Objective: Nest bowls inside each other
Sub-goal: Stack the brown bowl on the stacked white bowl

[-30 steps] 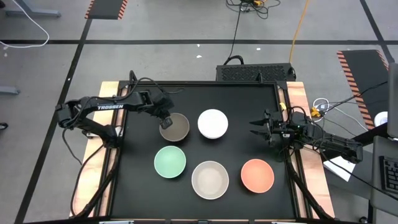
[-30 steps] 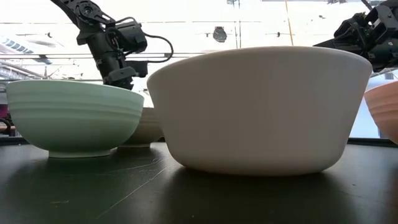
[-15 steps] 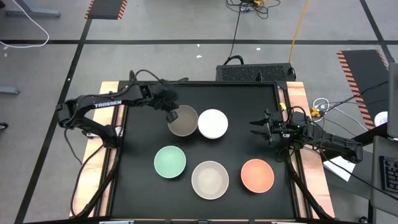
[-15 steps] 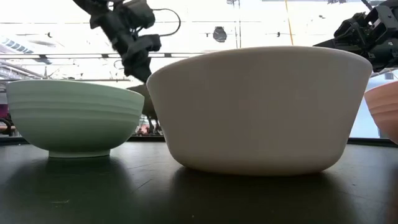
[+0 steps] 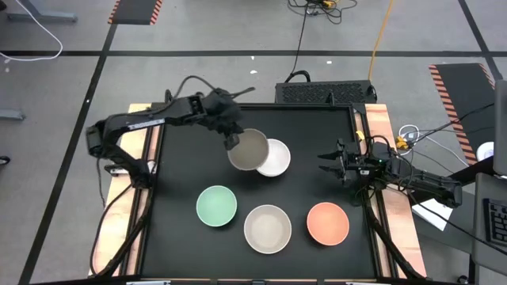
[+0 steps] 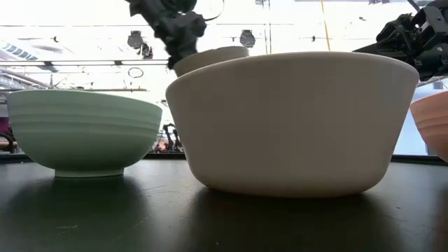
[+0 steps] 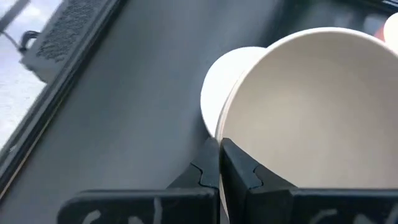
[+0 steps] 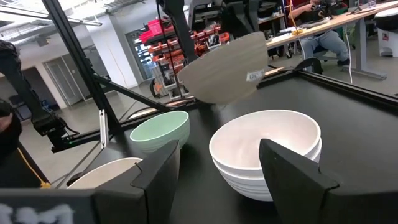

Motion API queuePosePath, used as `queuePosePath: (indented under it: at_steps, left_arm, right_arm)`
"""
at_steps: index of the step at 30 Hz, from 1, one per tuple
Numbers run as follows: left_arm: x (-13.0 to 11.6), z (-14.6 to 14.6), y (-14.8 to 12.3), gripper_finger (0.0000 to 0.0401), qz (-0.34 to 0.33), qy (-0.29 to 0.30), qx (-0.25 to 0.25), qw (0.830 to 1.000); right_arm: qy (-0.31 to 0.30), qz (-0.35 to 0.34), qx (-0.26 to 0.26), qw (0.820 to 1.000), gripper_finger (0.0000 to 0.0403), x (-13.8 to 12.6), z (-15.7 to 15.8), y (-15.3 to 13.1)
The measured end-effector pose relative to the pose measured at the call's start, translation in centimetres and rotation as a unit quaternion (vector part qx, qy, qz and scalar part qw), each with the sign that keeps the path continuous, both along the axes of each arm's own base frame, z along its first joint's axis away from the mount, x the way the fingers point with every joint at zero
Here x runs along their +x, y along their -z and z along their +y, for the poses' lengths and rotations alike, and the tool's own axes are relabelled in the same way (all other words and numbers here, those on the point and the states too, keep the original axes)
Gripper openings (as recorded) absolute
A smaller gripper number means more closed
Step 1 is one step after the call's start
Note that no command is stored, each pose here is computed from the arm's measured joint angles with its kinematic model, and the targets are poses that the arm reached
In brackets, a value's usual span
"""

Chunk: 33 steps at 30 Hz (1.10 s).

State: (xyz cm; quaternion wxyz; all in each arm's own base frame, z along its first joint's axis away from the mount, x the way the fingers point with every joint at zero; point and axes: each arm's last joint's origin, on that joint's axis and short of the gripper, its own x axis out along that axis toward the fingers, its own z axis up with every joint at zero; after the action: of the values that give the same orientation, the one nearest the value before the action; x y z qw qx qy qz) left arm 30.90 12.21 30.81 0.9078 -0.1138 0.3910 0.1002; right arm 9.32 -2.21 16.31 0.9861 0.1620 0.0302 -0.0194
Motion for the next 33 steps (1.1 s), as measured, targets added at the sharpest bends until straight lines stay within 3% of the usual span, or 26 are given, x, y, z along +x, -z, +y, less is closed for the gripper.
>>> queuePosePath:
  at_steps: [10, 15, 22, 33]
  left_arm:
    - [7.5, 0.5, 1.2, 0.0000, 0.039, 0.044, -0.011, 0.998]
    - [9.8, 1.0, 2.4, 0.0000, 0.047, 0.058, -0.015, 0.997]
    - [11.0, 1.2, 4.0, 0.0000, 0.069, 0.063, -0.028, 0.995]
    - [10.9, 1.3, 4.8, 0.0000, 0.098, 0.053, -0.025, 0.993]
  right_arm:
    - [0.000, -0.003, 0.003, 1.000, 0.0212, 0.0, 0.0, -0.1]
    - [0.000, -0.003, 0.003, 1.000, 0.0212, 0.0, 0.0, -0.1]
    - [0.000, -0.003, 0.003, 1.000, 0.0212, 0.0, 0.0, -0.1]
    - [0.000, -0.003, 0.002, 1.000, 0.0212, 0.0, 0.0, -0.1]
